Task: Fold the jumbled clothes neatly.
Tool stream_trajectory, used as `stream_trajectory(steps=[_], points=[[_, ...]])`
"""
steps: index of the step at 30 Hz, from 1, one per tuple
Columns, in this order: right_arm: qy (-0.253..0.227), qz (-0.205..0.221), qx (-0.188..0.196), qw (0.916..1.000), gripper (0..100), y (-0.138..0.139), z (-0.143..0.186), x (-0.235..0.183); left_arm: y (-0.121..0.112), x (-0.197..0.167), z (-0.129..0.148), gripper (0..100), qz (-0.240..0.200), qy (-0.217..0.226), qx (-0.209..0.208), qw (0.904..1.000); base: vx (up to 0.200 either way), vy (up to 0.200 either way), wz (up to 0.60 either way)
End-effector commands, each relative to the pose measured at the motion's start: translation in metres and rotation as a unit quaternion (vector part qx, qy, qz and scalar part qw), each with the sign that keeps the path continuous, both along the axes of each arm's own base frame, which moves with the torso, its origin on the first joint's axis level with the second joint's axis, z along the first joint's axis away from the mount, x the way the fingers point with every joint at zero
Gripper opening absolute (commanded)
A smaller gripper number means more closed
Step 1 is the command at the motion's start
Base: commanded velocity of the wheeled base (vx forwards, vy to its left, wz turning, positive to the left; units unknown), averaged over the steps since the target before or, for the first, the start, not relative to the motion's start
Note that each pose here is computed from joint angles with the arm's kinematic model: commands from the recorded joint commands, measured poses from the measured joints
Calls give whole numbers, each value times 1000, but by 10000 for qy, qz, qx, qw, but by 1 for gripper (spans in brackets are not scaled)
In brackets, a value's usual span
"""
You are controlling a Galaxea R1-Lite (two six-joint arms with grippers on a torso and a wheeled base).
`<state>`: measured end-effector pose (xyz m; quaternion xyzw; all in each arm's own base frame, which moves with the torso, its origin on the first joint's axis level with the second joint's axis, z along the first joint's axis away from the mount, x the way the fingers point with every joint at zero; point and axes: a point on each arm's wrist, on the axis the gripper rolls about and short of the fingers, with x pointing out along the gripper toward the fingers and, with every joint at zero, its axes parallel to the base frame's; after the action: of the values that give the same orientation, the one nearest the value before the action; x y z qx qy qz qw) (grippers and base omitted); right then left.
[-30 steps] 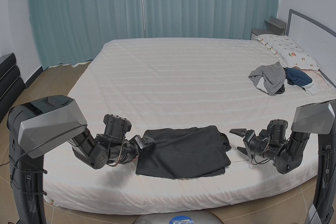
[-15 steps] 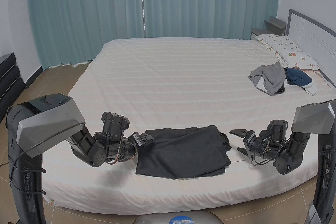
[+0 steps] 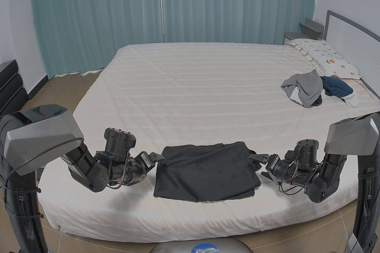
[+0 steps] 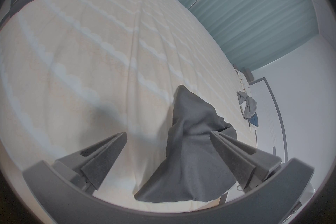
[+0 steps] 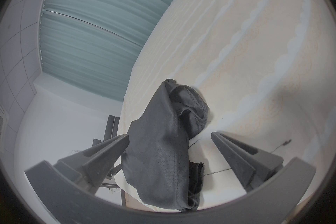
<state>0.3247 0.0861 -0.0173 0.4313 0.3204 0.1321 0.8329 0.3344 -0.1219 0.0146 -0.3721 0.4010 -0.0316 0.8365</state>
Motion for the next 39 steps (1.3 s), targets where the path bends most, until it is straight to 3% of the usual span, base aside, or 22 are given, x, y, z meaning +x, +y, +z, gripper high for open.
stream_trajectory(steps=[1, 4, 5, 9, 10, 15, 16, 17, 19, 25, 26, 27, 28, 29, 32, 33, 34, 35, 38, 39], points=[[-285, -86, -53, 9995, 100, -3, 43, -21, 15, -29, 40, 100, 147, -407, -164, 9989, 0, 0, 0], [-410, -138, -77, 9990, 100, -7, 59, -35, 19, -41, 59, 100, 211, -654, -181, 9975, 0, 0, 0], [-559, -127, -128, 9983, 100, -11, 73, -49, 23, -52, 77, 100, 279, -905, -189, 9953, 0, 0, 0], [-879, -120, -363, 9954, 100, -18, 93, -76, 30, -75, 107, 100, 310, -1403, -157, 9895, 0, 0, 0], [-1107, -151, -579, 9921, 100, -22, 102, -90, 34, -88, 118, 100, 272, -1661, -22, 9857, 0, 0, 0], [-2127, -484, -1685, 9613, 100, -35, 133, -127, 51, -128, 149, 100, 506, -2519, 769, 9634, 0, 0, 0], [-2184, -512, -1731, 9590, 100, -36, 135, -128, 52, -130, 150, 100, 528, -2552, 820, 9620, 0, 0, 0], [-2458, -626, -1978, 9469, 100, -40, 145, -138, 59, -145, 158, 100, 592, -2753, 1086, 9534, 0, 0, 0], [-2786, -720, -2244, 9310, 100, -45, 158, -152, 67, -167, 169, 100, 584, -3025, 1409, 9409, 0, 0, 0], [-3394, -838, -2860, 8922, 100, -61, 190, -198, 88, -222, 192, 100, 589, -3499, 2068, 9118, 0, 0, 0], [-3420, -840, -2874, 8907, 100, -61, 192, -200, 89, -225, 193, 100, 604, -3519, 2096, 9103, 0, 0, 0], [-3539, -851, -2939, 8838, 100, -64, 199, -214, 94, -238, 196, 100, 665, -3618, 2263, 9019, 0, 0, 0], [-3543, -842, -2943, 8836, 100, -64, 199, -215, 95, -239, 196, 100, 677, -3630, 2277, 9010, 0, 0, 0], [-3633, -877, -2994, 8779, 100, -68, 207, -233, 101, -254, 200, 100, 763, -3799, 2469, 8882, 0, 0, 0], [-3654, -1005, -3171, 8694, 100, -76, 214, -262, 111, -278, 202, 100, 903, -4010, 2871, 8652, 0, 0, 0], [-3654, -1005, -3171, 8694, 100, -76, 214, -262, 111, -278, 202, 100, 903, -4010, 2871, 8652, 0, 0, 0], [-3612, -1111, -3329, 8639, 100, -81, 213, -281, 117, -293, 202, 100, 995, -4111, 3143, 8499, 0, 0, 0], [-3588, -1153, -3422, 8607, 100, -82, 211, -291, 120, -302, 201, 100, 1021, -4179, 3278, 8412, 0, 0, 0], [-3604, -1143, -3662, 8503, 100, -84, 203, -315, 127, -322, 196, 100, 1103, -4259, 3447, 8292, 0, 0, 0], [-3655, -1133, -3783, 8429, 100, -84, 201, -327, 130, -331, 193, 100, 1200, -4250, 3543, 8243, 0, 0, 0]])
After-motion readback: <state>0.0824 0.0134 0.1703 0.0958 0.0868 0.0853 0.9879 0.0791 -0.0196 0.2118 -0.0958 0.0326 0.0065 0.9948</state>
